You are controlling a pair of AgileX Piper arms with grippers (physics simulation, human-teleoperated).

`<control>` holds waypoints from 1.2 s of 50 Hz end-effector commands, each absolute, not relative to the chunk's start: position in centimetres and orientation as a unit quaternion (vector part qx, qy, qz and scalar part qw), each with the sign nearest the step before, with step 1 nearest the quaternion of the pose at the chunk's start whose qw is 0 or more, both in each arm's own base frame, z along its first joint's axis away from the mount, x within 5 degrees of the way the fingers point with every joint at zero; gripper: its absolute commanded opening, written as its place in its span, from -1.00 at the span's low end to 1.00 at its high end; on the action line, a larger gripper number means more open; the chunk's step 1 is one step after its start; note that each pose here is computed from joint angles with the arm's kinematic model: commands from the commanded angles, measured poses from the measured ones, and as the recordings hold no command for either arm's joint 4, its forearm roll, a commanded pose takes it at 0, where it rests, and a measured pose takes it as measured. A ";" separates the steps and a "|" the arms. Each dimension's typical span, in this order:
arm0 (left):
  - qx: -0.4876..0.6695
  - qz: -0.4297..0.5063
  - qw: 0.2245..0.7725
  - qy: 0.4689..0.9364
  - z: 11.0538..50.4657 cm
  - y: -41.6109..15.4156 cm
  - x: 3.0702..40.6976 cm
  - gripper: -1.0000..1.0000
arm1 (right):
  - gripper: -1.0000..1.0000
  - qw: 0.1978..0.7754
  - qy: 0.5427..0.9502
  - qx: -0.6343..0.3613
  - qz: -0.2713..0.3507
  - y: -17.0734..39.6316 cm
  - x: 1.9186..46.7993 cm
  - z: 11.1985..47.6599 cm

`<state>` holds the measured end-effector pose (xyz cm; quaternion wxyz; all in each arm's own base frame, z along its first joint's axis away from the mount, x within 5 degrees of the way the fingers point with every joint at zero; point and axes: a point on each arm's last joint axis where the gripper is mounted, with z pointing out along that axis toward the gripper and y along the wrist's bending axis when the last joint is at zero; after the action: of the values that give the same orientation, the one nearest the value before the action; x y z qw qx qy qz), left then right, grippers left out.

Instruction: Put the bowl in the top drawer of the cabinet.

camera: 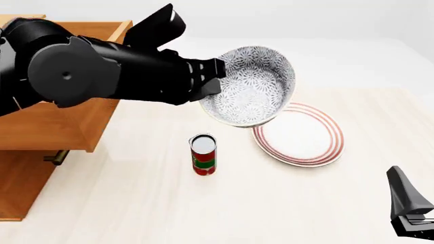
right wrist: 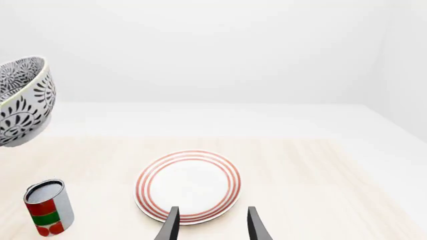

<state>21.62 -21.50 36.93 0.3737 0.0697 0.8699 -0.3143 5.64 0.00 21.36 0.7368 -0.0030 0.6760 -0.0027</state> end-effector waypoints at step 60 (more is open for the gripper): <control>0.002 -0.288 0.444 0.848 42.0 -14.4 22.1 -1.00 | 1.00 0.737 0.676 -0.003 -0.003 0.0 5.6 21.4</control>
<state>22.16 -15.36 41.16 0.4328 0.0123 0.8538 -0.2890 5.64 0.01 21.36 0.7368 -0.0030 0.6761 -0.0027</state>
